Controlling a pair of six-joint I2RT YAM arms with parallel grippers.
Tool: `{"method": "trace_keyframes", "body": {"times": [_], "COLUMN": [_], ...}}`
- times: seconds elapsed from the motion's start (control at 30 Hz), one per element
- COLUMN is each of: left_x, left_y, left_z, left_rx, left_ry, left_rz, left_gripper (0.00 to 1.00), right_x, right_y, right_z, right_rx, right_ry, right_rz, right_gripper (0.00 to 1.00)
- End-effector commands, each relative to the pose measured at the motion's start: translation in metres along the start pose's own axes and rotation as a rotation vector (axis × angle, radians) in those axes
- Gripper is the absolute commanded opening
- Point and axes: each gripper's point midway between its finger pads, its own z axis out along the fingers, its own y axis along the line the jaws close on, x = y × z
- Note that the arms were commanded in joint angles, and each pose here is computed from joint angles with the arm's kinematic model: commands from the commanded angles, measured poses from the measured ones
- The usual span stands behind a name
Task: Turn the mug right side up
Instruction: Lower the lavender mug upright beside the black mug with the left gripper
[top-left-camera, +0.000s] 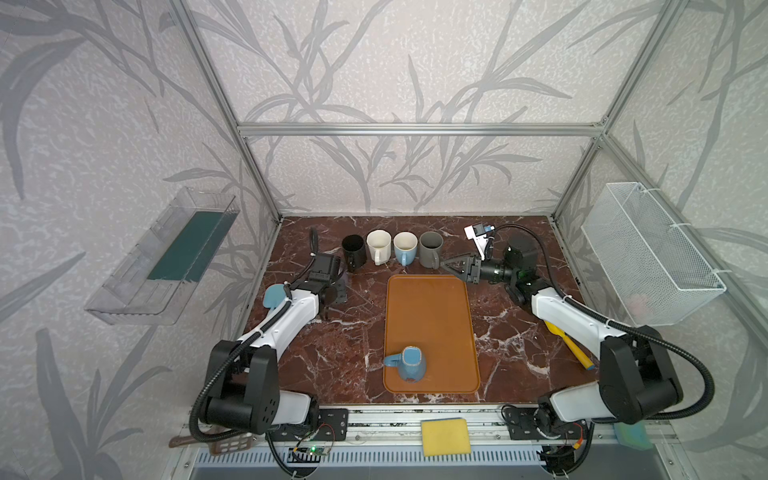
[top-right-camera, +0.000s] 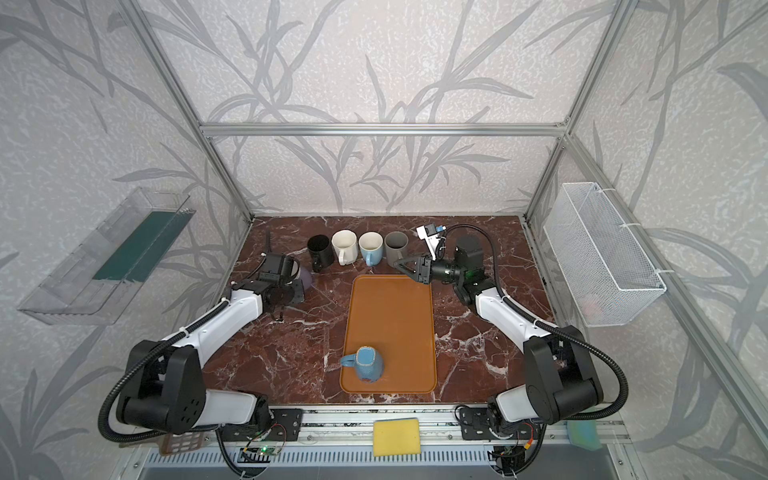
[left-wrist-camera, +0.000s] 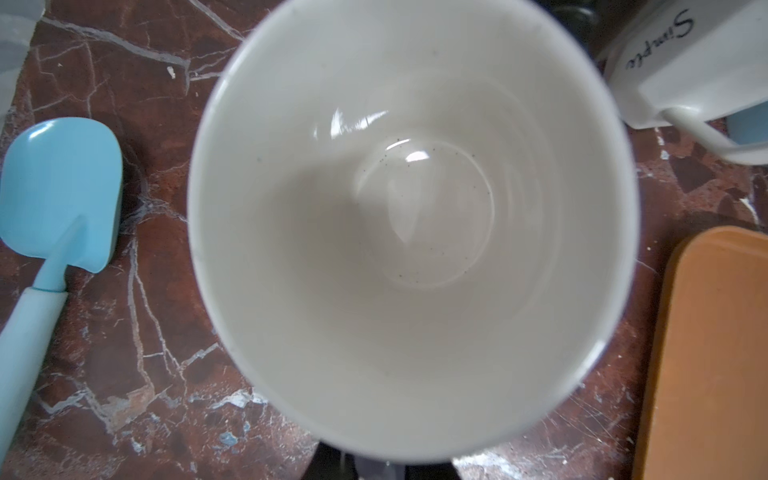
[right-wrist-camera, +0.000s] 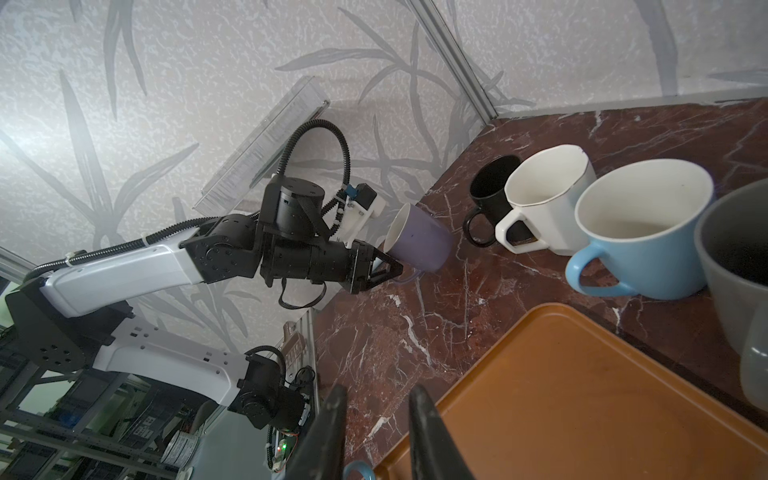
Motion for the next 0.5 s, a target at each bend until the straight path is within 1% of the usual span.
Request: {"method": "trace_keyframes", "body": {"times": [0.0,0.23,0.4,0.47], "left_x": [-0.032,-0.054,-0.069,-0.075], "left_y": [0.007,0.009,0.006,0.008], "left_z": [-0.004,0.005,0.017,0.023], "left_rx": [-0.051,-0.074,-0.068,-0.085], "left_ry": [-0.089,-0.120,-0.106,-0.092], "left_rz": [0.005,0.053,0.104,0.130], "left_gripper": [0.00,0.00,0.00,0.00], "right_x": [-0.002,-0.002,-0.001,-0.001], "right_y": [0.010,0.010,0.011,0.011], "right_z": [-0.006,-0.008,-0.010,-0.011], "right_rx": [-0.014,-0.008,0.007,0.009], "right_ry": [-0.004,0.004,0.004,0.005], "right_rz": [-0.032,-0.030,-0.032,-0.029], "right_gripper": [0.28,0.28,0.28,0.28]}}
